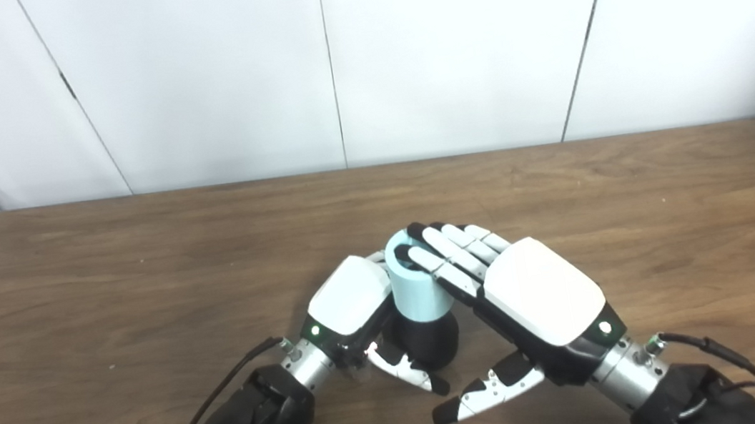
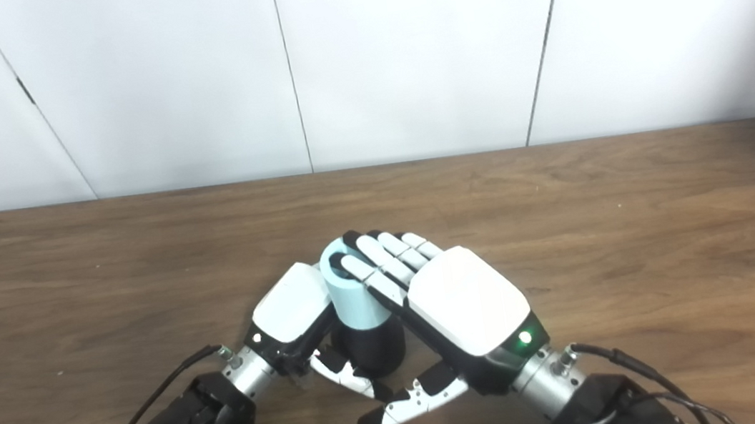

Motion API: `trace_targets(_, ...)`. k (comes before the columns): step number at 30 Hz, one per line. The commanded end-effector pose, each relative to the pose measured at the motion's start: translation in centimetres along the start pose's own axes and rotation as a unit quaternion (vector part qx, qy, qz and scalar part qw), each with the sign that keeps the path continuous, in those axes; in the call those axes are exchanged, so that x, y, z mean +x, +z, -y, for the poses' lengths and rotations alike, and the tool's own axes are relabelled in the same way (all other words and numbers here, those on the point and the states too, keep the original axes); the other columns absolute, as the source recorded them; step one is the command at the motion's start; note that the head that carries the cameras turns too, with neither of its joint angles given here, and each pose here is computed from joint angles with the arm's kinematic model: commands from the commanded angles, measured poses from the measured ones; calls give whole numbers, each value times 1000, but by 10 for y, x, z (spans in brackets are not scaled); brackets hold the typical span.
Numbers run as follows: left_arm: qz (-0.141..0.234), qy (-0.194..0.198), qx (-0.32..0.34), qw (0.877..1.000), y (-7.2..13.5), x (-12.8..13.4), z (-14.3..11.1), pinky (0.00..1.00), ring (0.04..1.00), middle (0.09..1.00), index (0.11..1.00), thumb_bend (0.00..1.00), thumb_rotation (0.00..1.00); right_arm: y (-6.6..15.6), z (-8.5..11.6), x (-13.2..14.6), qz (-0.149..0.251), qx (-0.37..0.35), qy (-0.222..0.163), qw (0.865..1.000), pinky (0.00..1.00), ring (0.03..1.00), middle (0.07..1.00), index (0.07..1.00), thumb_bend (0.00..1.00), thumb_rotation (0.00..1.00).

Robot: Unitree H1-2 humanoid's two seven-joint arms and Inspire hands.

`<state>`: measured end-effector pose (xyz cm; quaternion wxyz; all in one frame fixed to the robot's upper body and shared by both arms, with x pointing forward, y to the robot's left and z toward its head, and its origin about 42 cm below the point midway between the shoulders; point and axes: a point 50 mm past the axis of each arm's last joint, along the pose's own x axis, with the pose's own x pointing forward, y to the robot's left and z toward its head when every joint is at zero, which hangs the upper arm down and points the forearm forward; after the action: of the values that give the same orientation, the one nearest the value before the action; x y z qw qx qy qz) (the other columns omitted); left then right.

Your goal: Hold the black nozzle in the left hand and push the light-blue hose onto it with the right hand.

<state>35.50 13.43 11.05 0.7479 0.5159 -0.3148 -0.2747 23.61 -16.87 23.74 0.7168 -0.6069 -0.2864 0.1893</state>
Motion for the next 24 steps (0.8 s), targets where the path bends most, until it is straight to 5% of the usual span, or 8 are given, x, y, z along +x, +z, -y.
trace_targets(1,-51,-162,-138,976,69,-93,133,772,524,477,492,522,0,0,-90,-38,3,45,346,937,924,970,973,970,939,855)
trace_targets(24,-48,-156,-144,976,70,-94,130,761,511,468,502,522,0,0,-93,-35,-1,50,383,923,923,968,951,953,930,901)
